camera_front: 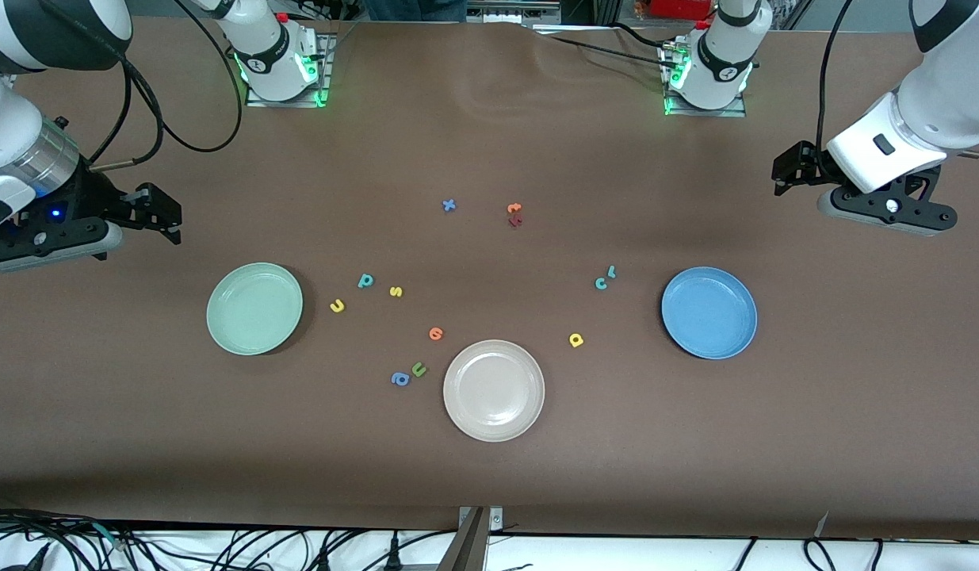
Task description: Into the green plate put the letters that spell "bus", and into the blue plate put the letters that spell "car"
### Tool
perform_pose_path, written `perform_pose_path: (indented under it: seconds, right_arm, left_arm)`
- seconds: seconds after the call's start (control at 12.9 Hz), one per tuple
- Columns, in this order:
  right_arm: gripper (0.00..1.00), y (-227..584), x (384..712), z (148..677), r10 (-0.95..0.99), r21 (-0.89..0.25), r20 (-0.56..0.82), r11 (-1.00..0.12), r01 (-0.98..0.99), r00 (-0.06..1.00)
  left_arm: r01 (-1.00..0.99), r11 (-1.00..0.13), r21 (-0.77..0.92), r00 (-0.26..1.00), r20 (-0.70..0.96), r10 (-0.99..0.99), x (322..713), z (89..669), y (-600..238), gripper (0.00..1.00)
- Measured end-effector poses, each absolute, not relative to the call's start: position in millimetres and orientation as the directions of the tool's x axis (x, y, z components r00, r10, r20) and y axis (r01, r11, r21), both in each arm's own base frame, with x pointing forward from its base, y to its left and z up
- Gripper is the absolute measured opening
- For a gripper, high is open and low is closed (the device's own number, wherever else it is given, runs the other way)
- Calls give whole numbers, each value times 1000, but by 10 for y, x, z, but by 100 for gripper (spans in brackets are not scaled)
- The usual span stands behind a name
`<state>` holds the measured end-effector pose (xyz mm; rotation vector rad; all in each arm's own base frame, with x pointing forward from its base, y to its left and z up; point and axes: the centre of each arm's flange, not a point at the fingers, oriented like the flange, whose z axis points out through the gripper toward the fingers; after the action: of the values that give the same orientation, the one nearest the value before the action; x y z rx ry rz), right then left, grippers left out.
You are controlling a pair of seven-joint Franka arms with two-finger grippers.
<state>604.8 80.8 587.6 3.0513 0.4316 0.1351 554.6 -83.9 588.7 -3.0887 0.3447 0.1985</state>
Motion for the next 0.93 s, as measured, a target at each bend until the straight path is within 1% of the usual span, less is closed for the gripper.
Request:
perform_pose_path:
  seconds: [0.47,0.62,0.93]
  right_arm:
    - [100,767,6053,5875,273,71,78,-961,268,959]
    - [100,765,6054,5875,273,71,78,-961,268,959]
    - [100,753,6055,5876,271,71,78,-961,266,959]
  left_arm:
    - [-227,-974,-10,966,-129,-223,5540,5887,-873,100]
    - [-232,-972,25,963,-131,-234,5532,5866,-953,100]
    - [-276,-959,66,947,-153,-283,5601,5616,-1280,100]
